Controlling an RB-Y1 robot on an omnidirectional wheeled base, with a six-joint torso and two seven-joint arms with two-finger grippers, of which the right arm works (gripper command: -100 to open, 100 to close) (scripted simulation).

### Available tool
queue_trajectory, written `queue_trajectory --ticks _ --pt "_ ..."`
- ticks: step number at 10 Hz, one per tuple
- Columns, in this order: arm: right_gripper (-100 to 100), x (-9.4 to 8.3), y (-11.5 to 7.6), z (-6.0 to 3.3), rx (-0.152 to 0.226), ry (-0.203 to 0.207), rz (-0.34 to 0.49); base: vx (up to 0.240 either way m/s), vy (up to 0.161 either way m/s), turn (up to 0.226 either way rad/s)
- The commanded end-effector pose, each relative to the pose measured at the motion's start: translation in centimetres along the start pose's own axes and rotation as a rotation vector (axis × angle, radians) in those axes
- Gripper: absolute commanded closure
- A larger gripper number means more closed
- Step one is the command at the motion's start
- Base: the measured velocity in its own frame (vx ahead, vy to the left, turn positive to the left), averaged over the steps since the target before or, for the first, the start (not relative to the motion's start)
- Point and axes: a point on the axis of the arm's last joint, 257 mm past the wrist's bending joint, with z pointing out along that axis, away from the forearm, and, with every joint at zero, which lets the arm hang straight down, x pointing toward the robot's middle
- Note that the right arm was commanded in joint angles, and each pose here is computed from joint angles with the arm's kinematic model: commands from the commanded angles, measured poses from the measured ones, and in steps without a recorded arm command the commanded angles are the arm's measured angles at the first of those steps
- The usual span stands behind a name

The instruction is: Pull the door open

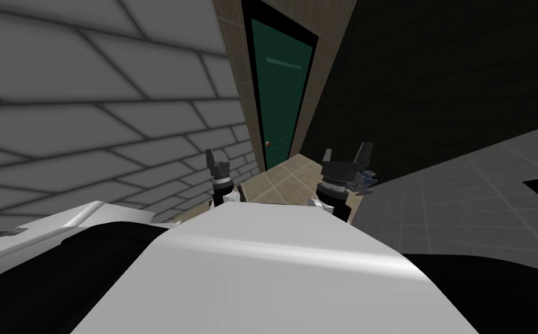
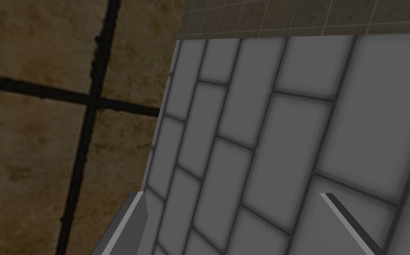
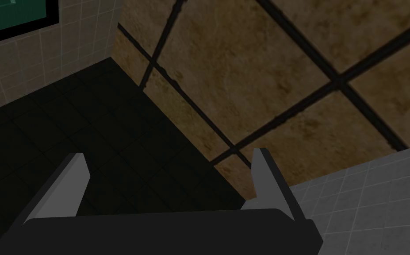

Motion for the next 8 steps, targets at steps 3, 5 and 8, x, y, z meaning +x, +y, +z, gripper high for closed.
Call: queue_trajectory --ticks 3,5,8 --pt "-100 0.9 -2.5 -0.7 0.041 0.032 -0.062 0.162 -0.012 -0.028" --pt "-100 1.5 -4.2 -1.25 0.068 0.056 -0.106 0.173 0.036 -0.024" --pt "-100 2.5 -6.8 -2.19 0.107 0.095 -0.173 0.163 0.009 -0.03"
